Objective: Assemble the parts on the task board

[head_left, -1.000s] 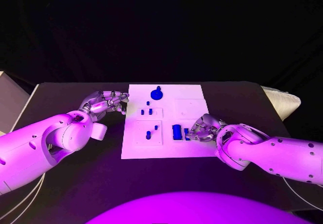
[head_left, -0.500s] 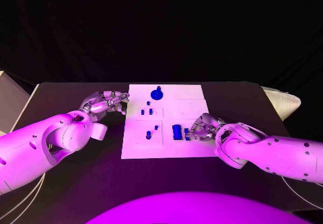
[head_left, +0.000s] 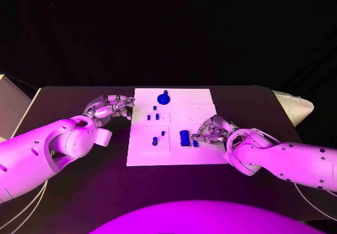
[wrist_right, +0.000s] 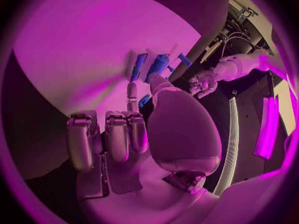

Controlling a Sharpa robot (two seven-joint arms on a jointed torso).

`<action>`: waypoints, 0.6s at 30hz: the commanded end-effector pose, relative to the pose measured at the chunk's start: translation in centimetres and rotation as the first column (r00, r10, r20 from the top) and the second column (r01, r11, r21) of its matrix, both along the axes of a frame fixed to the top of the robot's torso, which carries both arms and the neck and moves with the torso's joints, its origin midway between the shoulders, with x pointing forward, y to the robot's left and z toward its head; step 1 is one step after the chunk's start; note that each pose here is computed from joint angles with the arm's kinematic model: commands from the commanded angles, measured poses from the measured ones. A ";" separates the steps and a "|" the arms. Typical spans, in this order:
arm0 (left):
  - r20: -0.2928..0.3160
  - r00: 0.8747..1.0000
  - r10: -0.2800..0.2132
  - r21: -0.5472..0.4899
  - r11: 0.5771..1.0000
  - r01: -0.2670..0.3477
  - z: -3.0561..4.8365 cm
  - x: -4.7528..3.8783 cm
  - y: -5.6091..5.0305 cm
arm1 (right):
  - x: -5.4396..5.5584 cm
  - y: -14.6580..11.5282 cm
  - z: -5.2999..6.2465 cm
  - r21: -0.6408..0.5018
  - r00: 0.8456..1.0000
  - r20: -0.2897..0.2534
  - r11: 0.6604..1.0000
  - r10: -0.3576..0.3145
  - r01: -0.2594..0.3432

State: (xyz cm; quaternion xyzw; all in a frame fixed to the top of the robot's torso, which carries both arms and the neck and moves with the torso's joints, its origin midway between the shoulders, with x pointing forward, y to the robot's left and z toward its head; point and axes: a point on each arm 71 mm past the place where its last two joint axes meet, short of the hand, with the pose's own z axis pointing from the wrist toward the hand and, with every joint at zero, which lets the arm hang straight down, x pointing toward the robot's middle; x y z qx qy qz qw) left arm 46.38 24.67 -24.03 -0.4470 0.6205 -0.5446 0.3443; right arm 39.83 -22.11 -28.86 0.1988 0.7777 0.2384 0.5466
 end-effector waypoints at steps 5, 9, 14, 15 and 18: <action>0.042 0.998 0.046 -0.043 0.998 -0.045 0.05 0.52 0.2 | 1.7 -1.0 1.8 0.281 0.976 0.214 0.959 -0.042 -0.020; 0.074 0.993 0.095 -0.067 0.994 -0.090 -0.06 1.05 0.6 | 3.5 -2.4 2.2 0.347 0.966 0.243 0.938 -0.091 0.001; 0.111 0.981 0.156 -0.090 0.985 -0.146 -0.29 1.78 1.2 | 6.2 -4.2 2.6 0.417 0.960 0.236 0.908 -0.149 0.038; 0.118 0.979 0.167 -0.094 0.983 -0.156 -0.33 1.93 1.3 | 6.7 -4.4 2.6 0.431 0.959 0.232 0.901 -0.159 0.045; 0.142 0.968 0.207 -0.103 0.976 -0.193 -0.58 2.55 1.6 | 8.4 -5.3 2.7 0.483 0.958 0.214 0.873 -0.190 0.066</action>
